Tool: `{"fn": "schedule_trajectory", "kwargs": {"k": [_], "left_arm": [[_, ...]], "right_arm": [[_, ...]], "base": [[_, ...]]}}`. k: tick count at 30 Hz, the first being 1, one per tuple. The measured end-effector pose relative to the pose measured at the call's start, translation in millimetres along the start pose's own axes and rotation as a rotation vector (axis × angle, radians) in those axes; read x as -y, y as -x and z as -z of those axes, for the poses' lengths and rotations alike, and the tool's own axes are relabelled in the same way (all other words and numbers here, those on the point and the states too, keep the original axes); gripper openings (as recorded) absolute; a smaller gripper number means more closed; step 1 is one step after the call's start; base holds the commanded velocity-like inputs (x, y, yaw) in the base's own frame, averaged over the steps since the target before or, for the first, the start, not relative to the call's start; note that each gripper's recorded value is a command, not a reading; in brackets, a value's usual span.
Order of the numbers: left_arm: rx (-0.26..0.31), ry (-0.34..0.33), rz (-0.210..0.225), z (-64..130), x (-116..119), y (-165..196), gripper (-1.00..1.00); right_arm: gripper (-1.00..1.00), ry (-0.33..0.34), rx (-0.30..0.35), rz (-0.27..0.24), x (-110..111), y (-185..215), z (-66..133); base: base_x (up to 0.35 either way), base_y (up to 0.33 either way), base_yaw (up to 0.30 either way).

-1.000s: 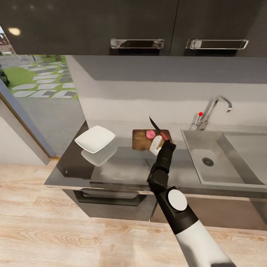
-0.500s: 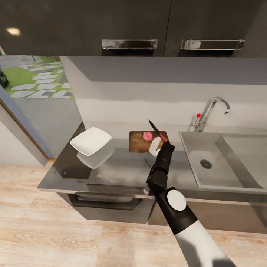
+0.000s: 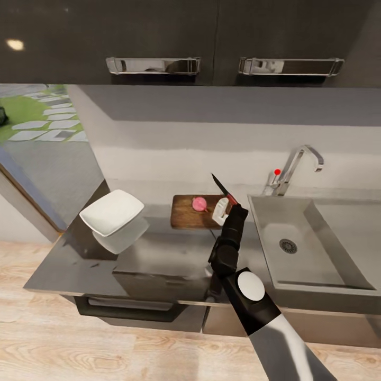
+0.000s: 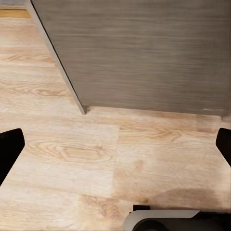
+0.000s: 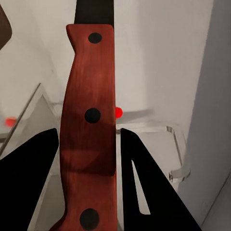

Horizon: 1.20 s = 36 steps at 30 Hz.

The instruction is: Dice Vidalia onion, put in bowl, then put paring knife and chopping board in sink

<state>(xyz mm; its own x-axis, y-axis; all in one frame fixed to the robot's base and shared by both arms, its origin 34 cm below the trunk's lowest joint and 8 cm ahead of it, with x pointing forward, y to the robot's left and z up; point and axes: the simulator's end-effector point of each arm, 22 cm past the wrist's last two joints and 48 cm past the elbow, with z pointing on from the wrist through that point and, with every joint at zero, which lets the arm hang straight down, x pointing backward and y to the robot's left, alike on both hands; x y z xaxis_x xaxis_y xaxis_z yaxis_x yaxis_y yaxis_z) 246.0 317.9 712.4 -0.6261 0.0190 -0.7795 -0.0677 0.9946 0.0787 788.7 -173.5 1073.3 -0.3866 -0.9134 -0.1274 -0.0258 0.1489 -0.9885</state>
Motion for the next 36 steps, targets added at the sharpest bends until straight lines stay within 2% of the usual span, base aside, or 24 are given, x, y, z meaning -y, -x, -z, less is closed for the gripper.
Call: {"fn": "schedule_trajectory", "kwargs": {"k": [8, 12, 25, 36], "left_arm": [[-0.005, 0.000, -0.001, 1.0, 0, -2, 1.00], [-0.006, 0.000, -0.001, 1.2, 0, -2, 1.00], [-0.012, 0.000, -0.003, 2.7, -1, -4, 1.00], [-0.012, 0.000, -0.003, 2.8, -1, -4, 1.00]], "right_arm": [[-1.00, 0.007, 0.025, 0.019, -7, 9, 4.8], [-1.00, 0.016, 0.067, 0.052, -17, 26, 14.0], [-1.00, 0.055, 0.133, 0.147, -53, 47, 30.9], [-1.00, 0.060, 0.135, 0.154, -56, 46, 31.4]], "base": [[0.009, -0.008, 0.000], [0.000, 0.000, 0.000], [0.012, 0.000, 0.000], [0.166, 0.000, 0.000]]}}
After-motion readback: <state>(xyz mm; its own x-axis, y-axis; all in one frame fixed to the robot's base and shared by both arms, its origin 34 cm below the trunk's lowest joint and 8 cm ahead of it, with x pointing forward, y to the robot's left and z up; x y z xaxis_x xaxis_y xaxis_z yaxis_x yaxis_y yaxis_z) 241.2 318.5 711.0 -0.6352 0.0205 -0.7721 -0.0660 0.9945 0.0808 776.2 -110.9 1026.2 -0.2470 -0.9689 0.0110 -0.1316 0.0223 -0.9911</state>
